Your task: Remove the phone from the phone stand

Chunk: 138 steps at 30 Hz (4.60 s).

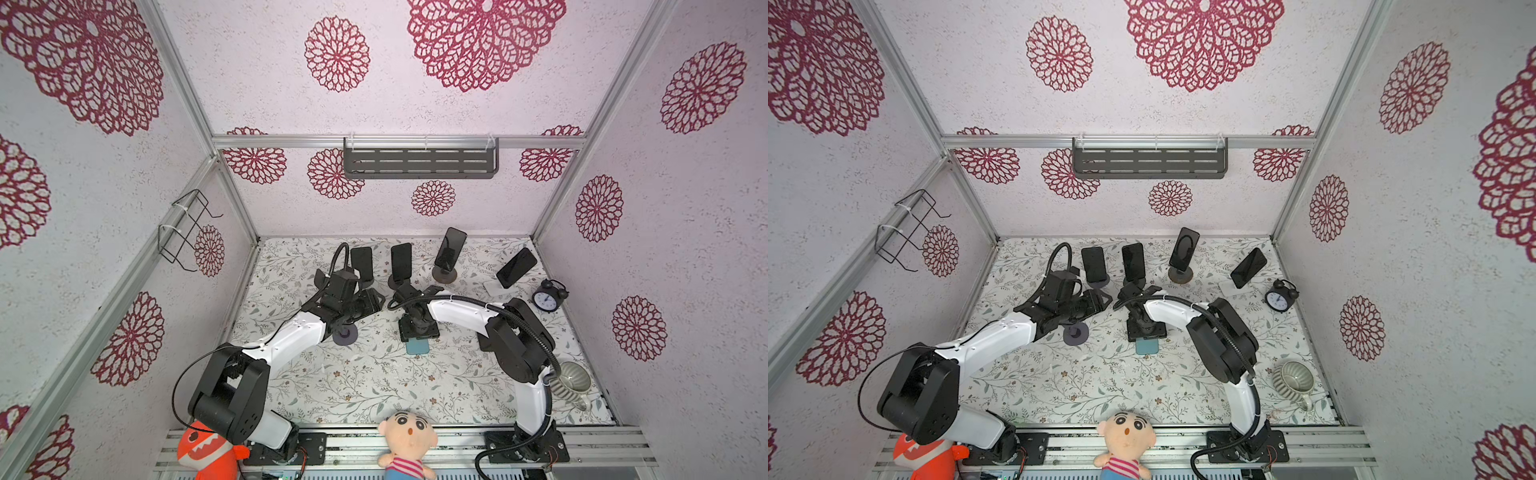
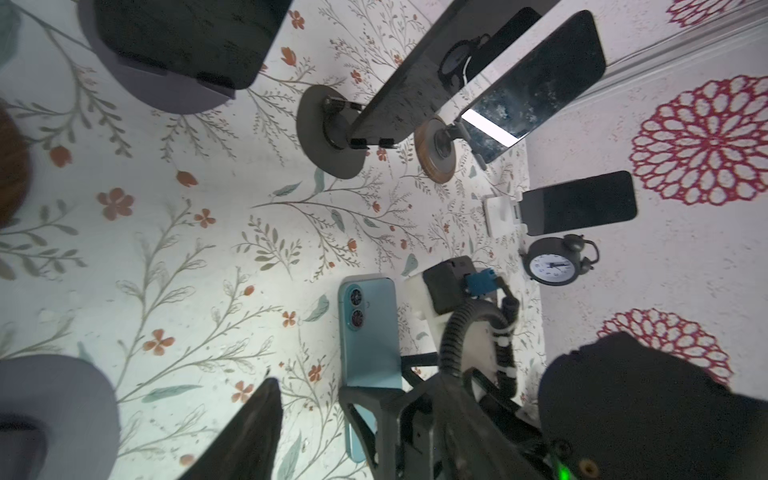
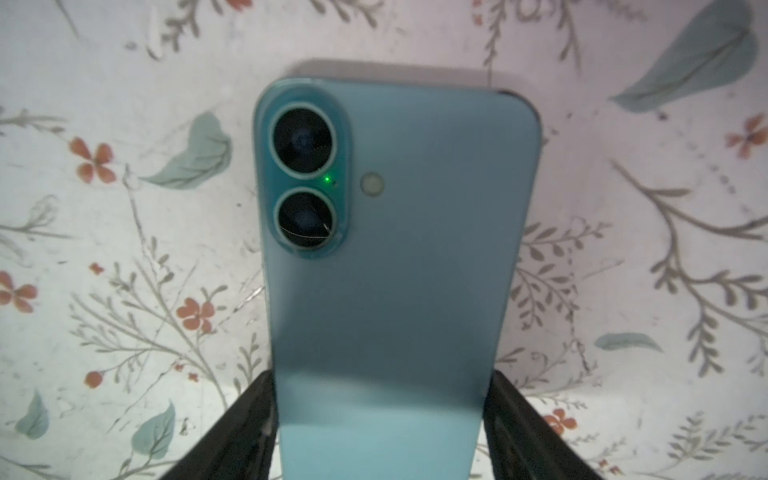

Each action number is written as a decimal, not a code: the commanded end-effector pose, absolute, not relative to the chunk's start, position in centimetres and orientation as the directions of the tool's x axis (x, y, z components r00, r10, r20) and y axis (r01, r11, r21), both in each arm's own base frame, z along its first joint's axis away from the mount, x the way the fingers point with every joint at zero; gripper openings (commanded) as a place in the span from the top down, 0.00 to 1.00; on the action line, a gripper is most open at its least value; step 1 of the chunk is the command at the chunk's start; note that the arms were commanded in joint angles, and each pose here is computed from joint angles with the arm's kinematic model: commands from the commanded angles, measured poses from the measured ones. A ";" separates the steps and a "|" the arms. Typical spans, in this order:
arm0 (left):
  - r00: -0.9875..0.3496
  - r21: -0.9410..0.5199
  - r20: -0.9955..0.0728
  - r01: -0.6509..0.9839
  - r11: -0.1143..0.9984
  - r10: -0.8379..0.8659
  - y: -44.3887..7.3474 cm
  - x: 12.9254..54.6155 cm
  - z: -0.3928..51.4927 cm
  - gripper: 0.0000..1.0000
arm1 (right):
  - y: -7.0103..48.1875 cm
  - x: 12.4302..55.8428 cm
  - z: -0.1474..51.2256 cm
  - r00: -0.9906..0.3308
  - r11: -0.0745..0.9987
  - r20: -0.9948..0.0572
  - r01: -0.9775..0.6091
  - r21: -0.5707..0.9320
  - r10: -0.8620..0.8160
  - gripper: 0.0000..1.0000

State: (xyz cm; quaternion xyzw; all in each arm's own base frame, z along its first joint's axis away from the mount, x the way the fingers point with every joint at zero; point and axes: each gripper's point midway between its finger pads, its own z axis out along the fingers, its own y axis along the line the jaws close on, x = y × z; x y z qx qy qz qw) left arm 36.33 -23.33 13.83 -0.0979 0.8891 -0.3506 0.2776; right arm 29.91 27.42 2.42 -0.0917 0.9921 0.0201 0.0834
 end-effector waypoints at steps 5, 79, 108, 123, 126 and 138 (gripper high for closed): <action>-0.870 -0.771 -0.324 0.015 0.637 -0.372 -26.8 35.9 12.5 0.36 | 26.8 31.1 6.7 -0.927 0.958 -0.280 -0.279 0.064 -0.251 0.32; -0.830 -0.934 -0.356 0.304 0.187 -0.429 -31.4 37.2 20.4 0.12 | 22.7 30.7 20.1 -0.853 0.441 -0.522 -0.475 0.762 -0.017 0.97; -0.878 -0.913 -0.294 0.142 0.381 -0.378 -35.0 37.9 16.5 0.03 | 25.6 31.2 19.2 -0.636 0.820 -0.742 -0.529 0.219 -0.212 1.00; -0.881 -0.921 -0.295 0.159 0.356 -0.370 -35.9 37.7 16.8 0.03 | 27.1 30.9 18.9 -0.644 0.795 -0.737 -0.549 0.258 -0.206 1.00; -0.883 -0.924 -0.278 0.138 0.356 -0.377 -35.8 37.8 16.4 0.02 | 27.0 31.0 18.9 -0.644 0.802 -0.737 -0.543 0.248 -0.207 1.00; -0.891 -0.928 -0.278 0.152 0.341 -0.360 -36.0 37.8 16.6 0.47 | 26.5 31.4 18.5 -0.645 0.817 -0.726 -0.537 0.209 -0.238 0.76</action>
